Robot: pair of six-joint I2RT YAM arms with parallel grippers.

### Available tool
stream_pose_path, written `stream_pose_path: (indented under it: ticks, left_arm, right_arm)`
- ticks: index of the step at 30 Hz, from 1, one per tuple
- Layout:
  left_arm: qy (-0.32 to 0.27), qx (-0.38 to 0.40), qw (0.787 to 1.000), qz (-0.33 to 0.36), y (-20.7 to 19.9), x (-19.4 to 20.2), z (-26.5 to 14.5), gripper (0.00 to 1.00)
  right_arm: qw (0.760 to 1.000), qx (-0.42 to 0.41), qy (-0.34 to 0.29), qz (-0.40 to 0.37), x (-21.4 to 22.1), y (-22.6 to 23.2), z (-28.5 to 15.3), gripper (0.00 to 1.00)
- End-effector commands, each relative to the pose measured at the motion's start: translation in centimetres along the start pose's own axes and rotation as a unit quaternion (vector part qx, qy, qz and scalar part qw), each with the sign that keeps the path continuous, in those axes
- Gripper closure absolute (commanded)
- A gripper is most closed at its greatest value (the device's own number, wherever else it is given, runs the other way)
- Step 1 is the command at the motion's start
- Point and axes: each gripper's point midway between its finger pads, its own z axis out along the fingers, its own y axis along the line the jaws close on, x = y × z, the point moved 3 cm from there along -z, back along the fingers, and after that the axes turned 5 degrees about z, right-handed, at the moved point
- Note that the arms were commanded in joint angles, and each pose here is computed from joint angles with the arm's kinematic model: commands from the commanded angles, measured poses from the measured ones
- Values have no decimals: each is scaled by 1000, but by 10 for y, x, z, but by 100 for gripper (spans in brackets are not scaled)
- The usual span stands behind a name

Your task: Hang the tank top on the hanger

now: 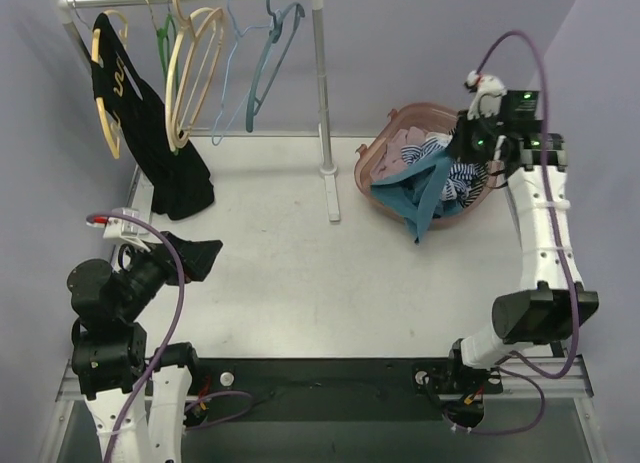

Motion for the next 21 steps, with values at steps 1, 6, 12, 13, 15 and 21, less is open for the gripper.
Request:
stream_pose_path:
  ticks: [1,6,12,13,15,21]
  left_arm:
    - [-9,36,999,-22,-17,-12,-1,3]
    - [-2,64,997,-31,-28,-14,-2,3]
    - [6,104,994,-21,-43,-15,-10,3]
    - [7,106,994,-21,-44,-15,-10,3]
    - [9,112,993,-20,-45,-15,-10,3]
    - [9,128,991,-26,-49,-18,-8,3]
  right_arm:
    - [990,-28,-137,-3,-64,18,-97,100]
    - [969,-37,-242,-26,-122,40,-166,100]
    - [941,-54,-330,-59,-158,66,-213,100]
    - [935,-56,-343,-67,-159,72,-222,100]
    - [923,-53,-373,-81,-165,80,-240,100]
    - [872,-103,-471,-84,-187,114,-299,100]
